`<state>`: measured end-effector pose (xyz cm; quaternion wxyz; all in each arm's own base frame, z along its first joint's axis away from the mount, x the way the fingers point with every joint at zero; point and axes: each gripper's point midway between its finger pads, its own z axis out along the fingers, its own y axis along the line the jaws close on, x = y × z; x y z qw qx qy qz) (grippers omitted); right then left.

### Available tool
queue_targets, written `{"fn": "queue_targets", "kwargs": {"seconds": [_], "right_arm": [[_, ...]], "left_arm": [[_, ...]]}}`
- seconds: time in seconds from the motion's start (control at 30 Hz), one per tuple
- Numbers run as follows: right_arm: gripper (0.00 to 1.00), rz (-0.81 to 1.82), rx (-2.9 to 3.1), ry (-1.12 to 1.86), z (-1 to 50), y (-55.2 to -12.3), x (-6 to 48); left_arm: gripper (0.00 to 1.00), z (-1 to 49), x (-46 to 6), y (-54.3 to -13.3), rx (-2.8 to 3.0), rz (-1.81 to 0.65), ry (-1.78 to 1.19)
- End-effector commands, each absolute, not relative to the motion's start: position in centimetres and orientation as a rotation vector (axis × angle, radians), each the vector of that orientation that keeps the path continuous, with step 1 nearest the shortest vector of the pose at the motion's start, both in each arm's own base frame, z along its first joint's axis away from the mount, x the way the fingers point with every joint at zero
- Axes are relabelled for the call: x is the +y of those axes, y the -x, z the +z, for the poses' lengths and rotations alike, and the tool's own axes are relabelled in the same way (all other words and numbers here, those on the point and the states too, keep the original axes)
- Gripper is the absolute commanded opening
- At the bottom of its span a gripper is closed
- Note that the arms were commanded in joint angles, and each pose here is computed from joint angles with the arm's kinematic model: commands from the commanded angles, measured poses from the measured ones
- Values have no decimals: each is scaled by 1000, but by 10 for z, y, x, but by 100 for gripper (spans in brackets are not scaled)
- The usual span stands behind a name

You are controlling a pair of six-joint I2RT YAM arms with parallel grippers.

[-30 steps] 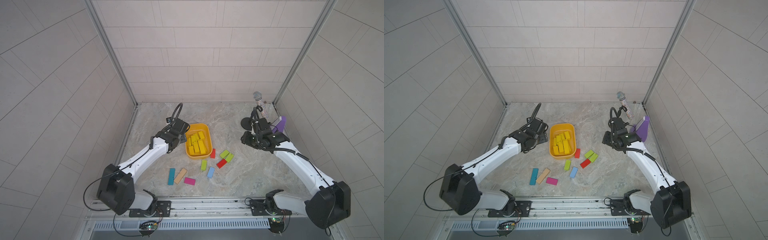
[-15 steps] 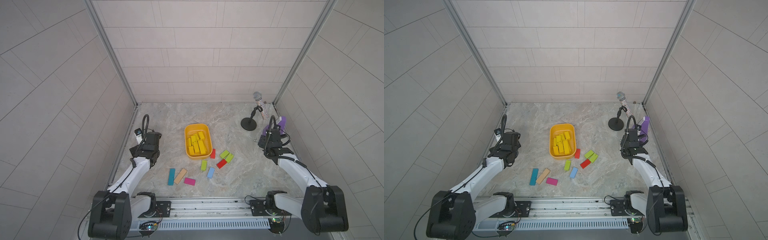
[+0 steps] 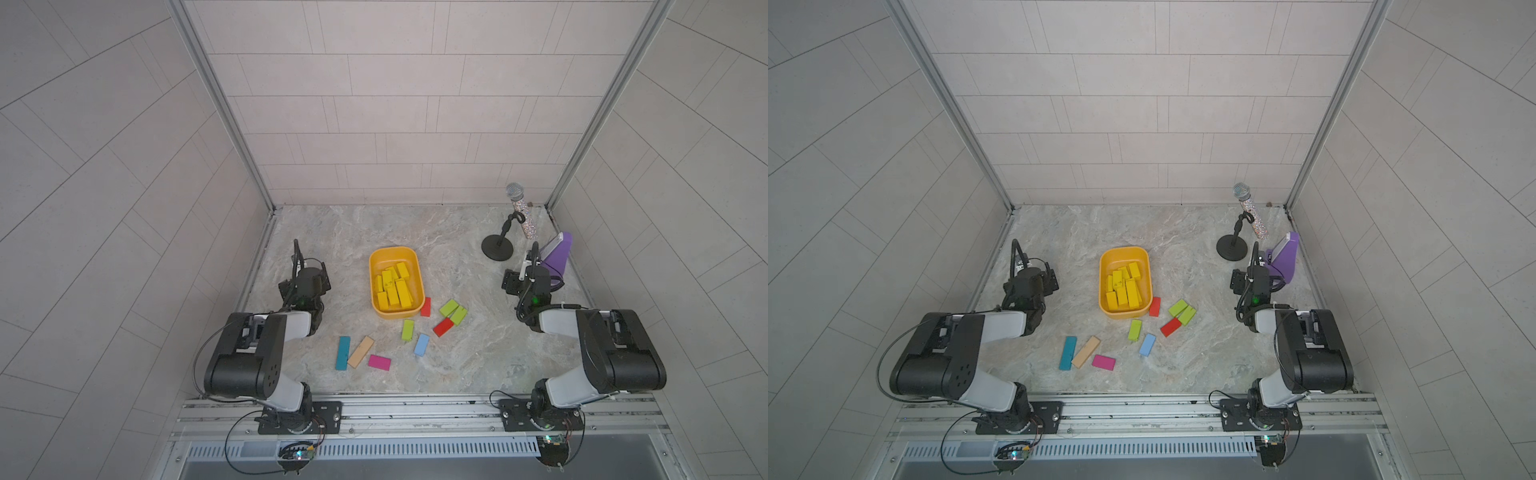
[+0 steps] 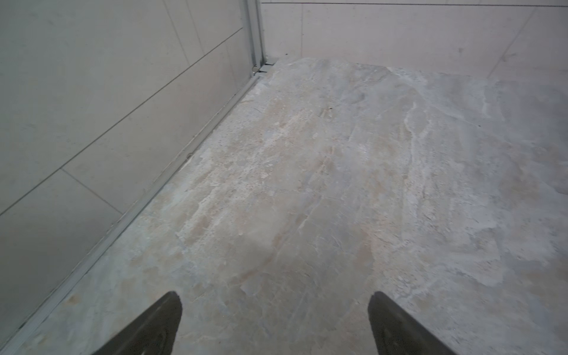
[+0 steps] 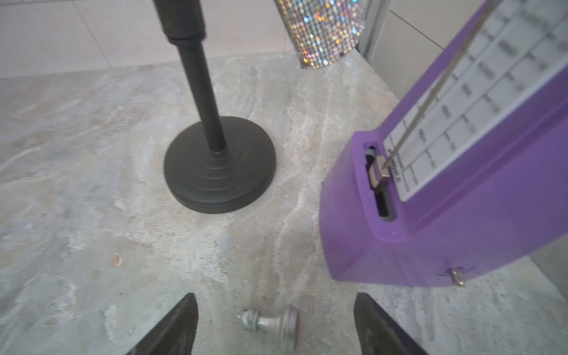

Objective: Pick out the yellow building blocks
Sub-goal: Reset both arms

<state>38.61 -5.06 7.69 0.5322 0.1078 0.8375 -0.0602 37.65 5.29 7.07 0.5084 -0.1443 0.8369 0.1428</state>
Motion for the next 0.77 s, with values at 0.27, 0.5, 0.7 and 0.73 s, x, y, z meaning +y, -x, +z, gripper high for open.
{"fn": "queue_targets", "kwargs": {"seconds": [0.27, 0.5, 0.7, 0.73], "right_arm": [[99, -125, 1905, -157, 91, -392, -39], [100, -124, 1893, -158, 91, -392, -39], [100, -127, 1887, -159, 92, -393, -40], [100, -126, 1890, -160, 91, -392, -39]], "left_arm": [[100, 89, 40, -391, 1902, 282, 222], [100, 89, 37, -393, 1907, 285, 211], [100, 87, 38, -395, 1918, 287, 214], [100, 87, 38, -394, 1917, 287, 215]]}}
